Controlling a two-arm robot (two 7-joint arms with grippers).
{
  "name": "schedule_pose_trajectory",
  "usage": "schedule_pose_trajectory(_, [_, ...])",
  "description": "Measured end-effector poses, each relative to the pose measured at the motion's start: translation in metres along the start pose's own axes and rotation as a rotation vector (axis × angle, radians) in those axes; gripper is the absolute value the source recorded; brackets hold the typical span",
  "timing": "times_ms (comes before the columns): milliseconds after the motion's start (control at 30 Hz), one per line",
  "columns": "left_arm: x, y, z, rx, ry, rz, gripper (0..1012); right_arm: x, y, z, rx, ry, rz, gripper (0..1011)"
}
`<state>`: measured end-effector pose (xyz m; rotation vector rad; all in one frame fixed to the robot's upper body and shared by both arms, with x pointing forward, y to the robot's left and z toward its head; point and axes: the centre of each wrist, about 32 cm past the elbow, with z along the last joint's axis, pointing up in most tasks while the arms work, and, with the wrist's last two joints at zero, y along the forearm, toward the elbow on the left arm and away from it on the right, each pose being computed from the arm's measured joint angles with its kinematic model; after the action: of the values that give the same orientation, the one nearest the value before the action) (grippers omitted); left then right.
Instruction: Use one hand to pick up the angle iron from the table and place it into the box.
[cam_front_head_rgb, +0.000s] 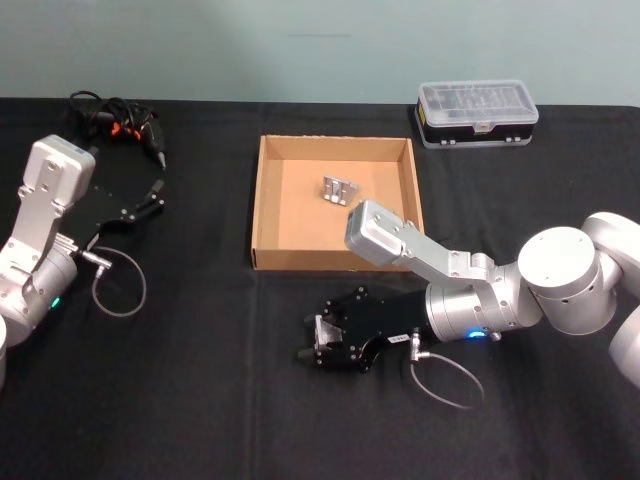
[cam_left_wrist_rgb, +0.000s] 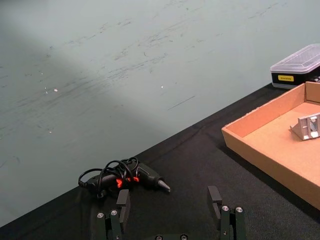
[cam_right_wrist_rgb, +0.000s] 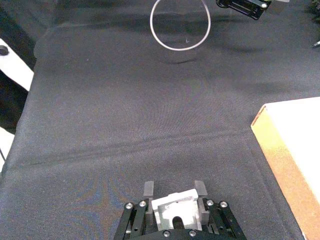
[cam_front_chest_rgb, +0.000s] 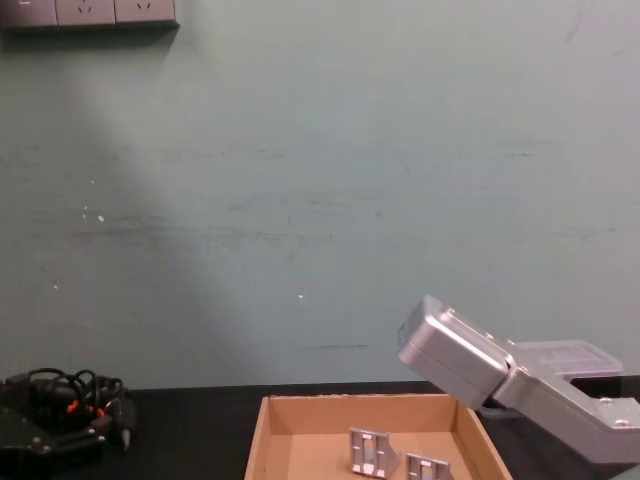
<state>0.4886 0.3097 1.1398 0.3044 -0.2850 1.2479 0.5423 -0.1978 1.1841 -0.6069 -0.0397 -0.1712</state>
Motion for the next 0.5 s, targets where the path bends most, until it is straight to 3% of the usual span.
schedule_pose_trajectory(500, [0.0000, 0.0000, 0.0000, 0.000, 0.000, 0.000, 1011, 0.0000, -0.0002, 0.0000, 0.000, 0.000, 0.000, 479])
